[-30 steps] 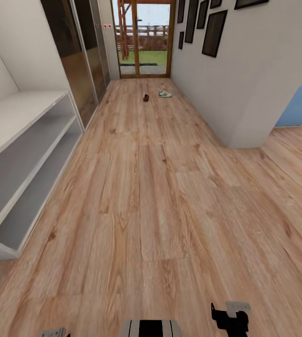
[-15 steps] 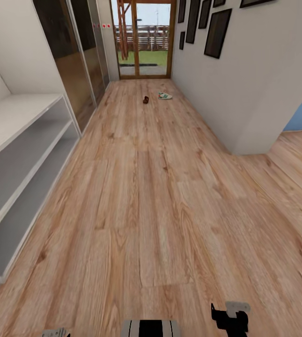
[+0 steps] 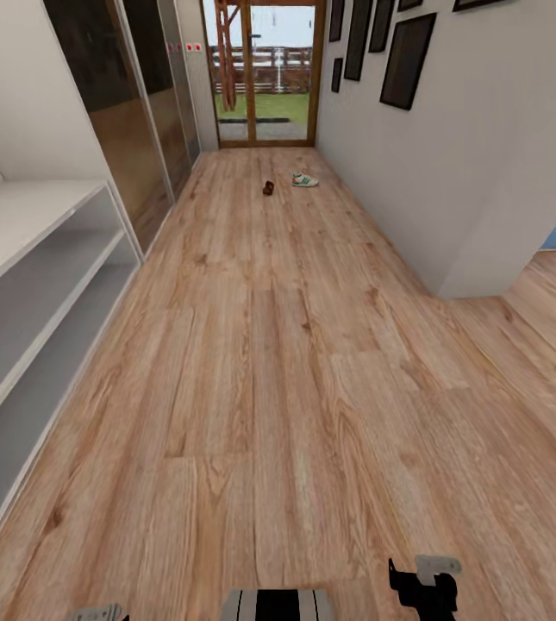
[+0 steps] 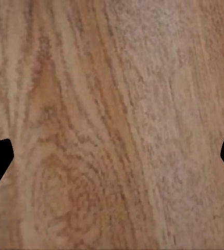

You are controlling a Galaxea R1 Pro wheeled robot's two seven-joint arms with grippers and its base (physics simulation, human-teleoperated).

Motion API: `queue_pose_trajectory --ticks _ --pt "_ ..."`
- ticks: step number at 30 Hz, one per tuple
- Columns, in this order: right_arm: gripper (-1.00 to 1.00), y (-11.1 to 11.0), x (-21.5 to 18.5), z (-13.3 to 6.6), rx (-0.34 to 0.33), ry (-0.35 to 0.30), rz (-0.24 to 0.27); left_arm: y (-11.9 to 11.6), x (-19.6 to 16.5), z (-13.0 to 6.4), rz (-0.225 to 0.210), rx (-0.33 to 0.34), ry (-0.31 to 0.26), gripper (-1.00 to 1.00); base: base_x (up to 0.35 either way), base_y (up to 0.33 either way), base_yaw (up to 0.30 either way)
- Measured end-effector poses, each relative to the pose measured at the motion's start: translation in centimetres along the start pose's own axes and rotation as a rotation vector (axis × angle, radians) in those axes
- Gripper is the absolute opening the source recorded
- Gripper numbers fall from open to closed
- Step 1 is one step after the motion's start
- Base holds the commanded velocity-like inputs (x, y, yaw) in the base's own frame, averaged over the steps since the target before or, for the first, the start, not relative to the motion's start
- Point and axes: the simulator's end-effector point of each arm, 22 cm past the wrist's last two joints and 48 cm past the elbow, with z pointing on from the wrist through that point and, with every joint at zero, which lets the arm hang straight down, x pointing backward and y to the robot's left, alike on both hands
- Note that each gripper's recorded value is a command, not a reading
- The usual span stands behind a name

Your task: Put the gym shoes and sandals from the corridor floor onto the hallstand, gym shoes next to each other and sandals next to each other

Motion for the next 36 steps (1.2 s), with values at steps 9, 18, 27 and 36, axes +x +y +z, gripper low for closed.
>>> queue_pose_trajectory --ticks 9,18,27,36 --pt "1.00 0.05 0.00 -0.01 -0.001 0.000 0.000 -0.08 0.01 0.01 -0.001 0.001 0.000 1.00 0.338 0.000 0.000" --pt "1.00 0.05 0.00 -0.01 -0.001 0.000 0.000 -0.08 0.01 0.01 -0.001 0.001 0.000 1.00 0.338 0.000 0.000" --pt "1.00 0.05 0.00 -0.01 -0.001 0.000 0.000 -0.06 0.01 0.01 0.000 0.001 0.000 1.00 0.338 0.000 0.000" --pt "1.00 0.05 0.00 -0.01 -0.001 0.000 0.000 -0.07 0.01 0.01 0.000 0.001 0.000 1.00 0.338 0.000 0.000"
